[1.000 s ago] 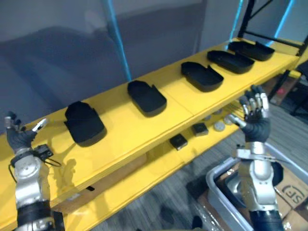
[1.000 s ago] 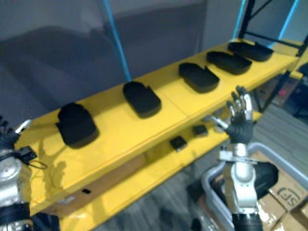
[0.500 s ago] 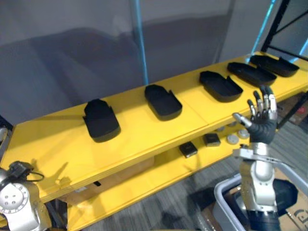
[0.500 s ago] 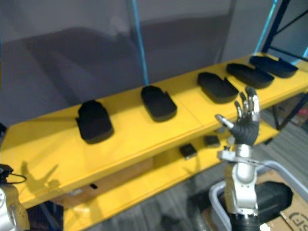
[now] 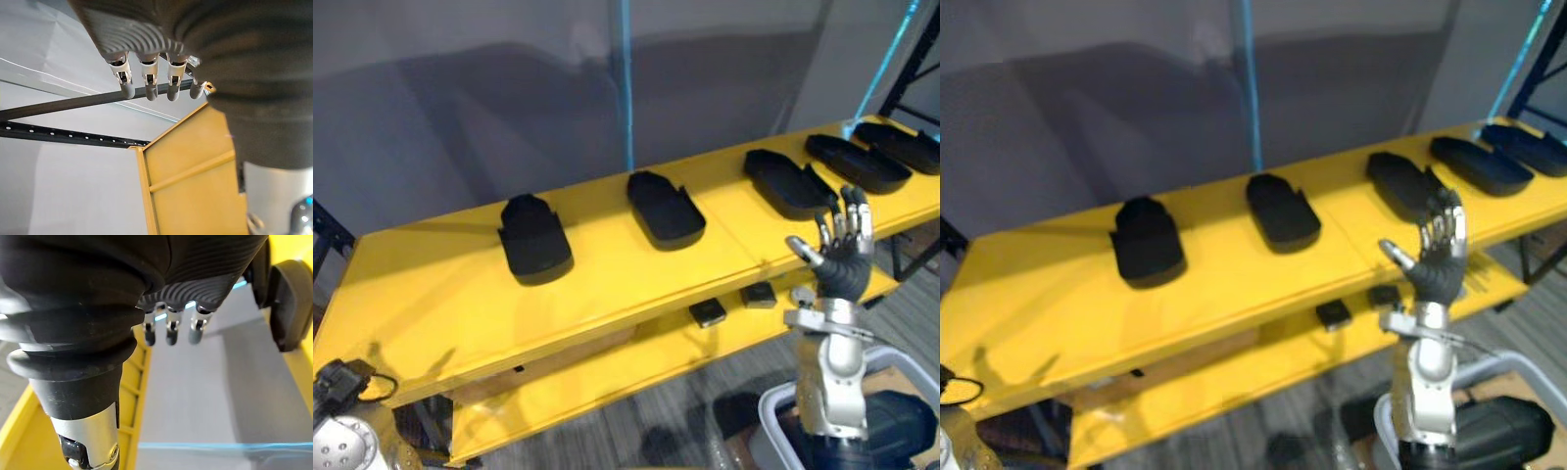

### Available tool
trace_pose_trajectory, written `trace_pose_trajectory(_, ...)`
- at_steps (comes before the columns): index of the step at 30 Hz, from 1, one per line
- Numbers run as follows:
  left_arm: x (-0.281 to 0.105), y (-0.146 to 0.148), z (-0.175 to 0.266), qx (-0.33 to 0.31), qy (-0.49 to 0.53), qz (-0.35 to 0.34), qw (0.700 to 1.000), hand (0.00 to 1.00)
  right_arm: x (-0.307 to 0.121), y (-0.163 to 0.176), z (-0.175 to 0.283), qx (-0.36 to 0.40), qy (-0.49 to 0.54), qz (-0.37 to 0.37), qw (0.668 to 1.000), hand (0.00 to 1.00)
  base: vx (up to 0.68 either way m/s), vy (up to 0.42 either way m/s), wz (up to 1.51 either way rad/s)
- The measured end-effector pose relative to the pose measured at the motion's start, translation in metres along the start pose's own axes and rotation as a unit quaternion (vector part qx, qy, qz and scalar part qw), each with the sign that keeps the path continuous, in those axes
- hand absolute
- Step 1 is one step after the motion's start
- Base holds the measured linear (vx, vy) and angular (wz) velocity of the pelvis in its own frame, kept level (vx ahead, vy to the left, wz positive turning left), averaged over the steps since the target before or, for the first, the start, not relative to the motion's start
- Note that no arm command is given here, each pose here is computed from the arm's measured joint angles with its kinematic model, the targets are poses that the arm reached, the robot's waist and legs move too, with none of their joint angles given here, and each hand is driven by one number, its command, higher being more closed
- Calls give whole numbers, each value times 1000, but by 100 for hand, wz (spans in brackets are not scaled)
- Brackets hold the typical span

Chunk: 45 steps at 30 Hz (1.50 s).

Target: Walk over and take plastic housings, then place them on the shelf

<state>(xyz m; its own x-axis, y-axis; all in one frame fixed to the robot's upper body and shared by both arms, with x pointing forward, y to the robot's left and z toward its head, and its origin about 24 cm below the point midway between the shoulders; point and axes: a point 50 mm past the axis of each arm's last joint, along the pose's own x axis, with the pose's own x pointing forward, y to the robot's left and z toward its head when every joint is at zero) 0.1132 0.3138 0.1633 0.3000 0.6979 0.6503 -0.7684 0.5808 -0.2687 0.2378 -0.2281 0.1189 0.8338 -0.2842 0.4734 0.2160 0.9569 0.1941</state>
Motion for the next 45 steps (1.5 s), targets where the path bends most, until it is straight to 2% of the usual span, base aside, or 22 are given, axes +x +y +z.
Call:
trace_pose_trajectory(10, -1, -5, 10, -14, -19, -6, 1000, 0, 1, -3, 9, -9, -21, -9, 1000, 0, -3, -1, -2)
trace_pose_trajectory(14, -1, -7, 10, -2, -22, -13, 1000, 0, 1, 0, 12, -43, -33, 4, 999, 0, 0, 0, 0)
trace_pose_trajectory(15, -5, -16, 3, -13, 1, -30, 999, 0, 14, 9, 27, -30, -76, -4, 997, 0, 0, 0, 0)
trace_pose_trajectory(22, -9, -22, 1, -21, 11, -42, 999, 0, 9, 5, 24, -34, -64, -8, 997, 0, 0, 0, 0)
trace_pose_trajectory(24, -13, -28, 0, -7, 13, -58, 998, 0, 4, -2, 21, -33, -52, -17, 998, 0, -3, 1, -2)
trace_pose_trajectory(30, -28, -46, -7, 93, 15, -131, 987, 0, -12, -36, 20, -17, -29, -68, 997, 0, 5, 4, -6)
trace_pose_trajectory(33, -33, -61, -12, 155, -2, -191, 969, 0, -14, -46, 24, -9, -37, -88, 995, 0, 8, 2, -16)
trace_pose_trajectory(40, -28, -89, -22, 188, -12, -293, 937, 0, -16, -47, 23, -2, -34, -87, 996, 0, 37, 9, -12)
trace_pose_trajectory(42, -34, -98, -32, 224, 1, -352, 909, 0, -16, -47, 23, -2, -34, -83, 996, 0, 21, 6, -7)
trace_pose_trajectory(44, -42, -110, -51, 269, 42, -435, 858, 0, -16, -46, 23, 8, -33, -78, 996, 0, 0, 0, 0)
trace_pose_trajectory(45, -44, -111, -56, 284, 51, -452, 844, 0, -16, -46, 23, 8, -33, -78, 996, 0, -3, 5, -8)
